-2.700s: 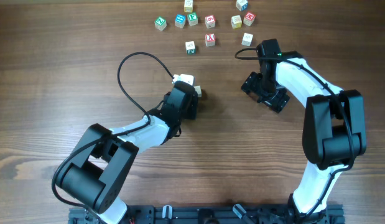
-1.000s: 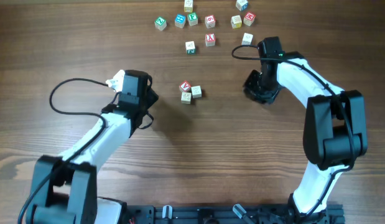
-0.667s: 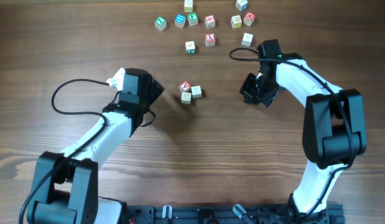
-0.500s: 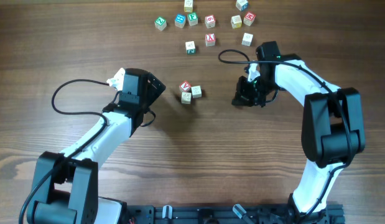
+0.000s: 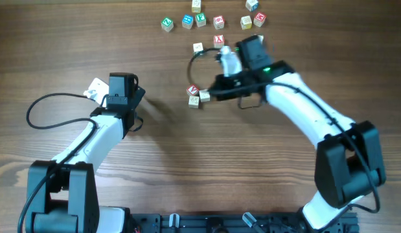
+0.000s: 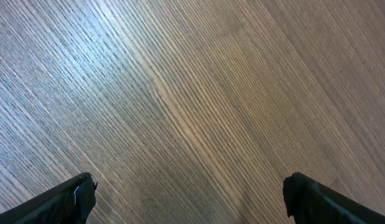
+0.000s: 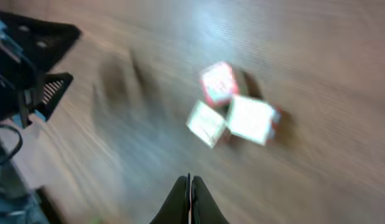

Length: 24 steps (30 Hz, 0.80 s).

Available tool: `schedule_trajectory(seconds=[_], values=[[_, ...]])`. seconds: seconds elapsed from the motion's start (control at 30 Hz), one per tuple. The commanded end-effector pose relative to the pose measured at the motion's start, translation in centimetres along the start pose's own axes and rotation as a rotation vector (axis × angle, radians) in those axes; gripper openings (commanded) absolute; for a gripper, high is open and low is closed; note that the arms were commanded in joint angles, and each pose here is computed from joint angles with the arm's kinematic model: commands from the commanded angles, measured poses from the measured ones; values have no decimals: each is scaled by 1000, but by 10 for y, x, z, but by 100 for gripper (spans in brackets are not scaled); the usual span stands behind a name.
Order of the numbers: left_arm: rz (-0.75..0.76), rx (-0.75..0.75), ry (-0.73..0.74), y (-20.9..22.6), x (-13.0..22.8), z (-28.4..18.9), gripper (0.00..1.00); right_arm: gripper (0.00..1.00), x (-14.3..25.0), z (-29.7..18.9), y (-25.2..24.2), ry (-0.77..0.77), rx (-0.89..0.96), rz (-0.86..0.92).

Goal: Form a circle
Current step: 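Move the right gripper over the three-block group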

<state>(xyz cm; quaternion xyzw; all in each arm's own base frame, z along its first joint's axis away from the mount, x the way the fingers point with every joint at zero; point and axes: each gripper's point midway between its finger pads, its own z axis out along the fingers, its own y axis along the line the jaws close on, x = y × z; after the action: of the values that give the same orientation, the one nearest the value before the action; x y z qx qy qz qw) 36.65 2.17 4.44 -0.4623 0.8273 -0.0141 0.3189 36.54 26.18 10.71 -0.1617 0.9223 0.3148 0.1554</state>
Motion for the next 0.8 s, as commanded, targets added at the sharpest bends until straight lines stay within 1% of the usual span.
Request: schedule_trajectory(seconds=[0.0,0.07,0.17,0.27,0.43,0.6,0.77], values=[[-12,-23,-17,5,-3,2,100,4,-14,18,8,-75,91,-88],[-12,-23,-17,5,-3,2,100,5,-20,21,12,-114,125,-40],[-12,-22,-17,5,-3,2,100,5,-19,22,-2,-135,218,42],[-12,-22,-17,5,-3,2,100,5,-17,32,-10,-129,240,51],[-12,-23,-17,5,-3,2,100,4,-17,40,-15,-133,237,120],[-12,-22,-17,5,-3,2,100,4,-13,45,-18,-117,238,125],[-12,-23,-17,5,-3,2,100,5,-11,51,-4,-93,168,87]])
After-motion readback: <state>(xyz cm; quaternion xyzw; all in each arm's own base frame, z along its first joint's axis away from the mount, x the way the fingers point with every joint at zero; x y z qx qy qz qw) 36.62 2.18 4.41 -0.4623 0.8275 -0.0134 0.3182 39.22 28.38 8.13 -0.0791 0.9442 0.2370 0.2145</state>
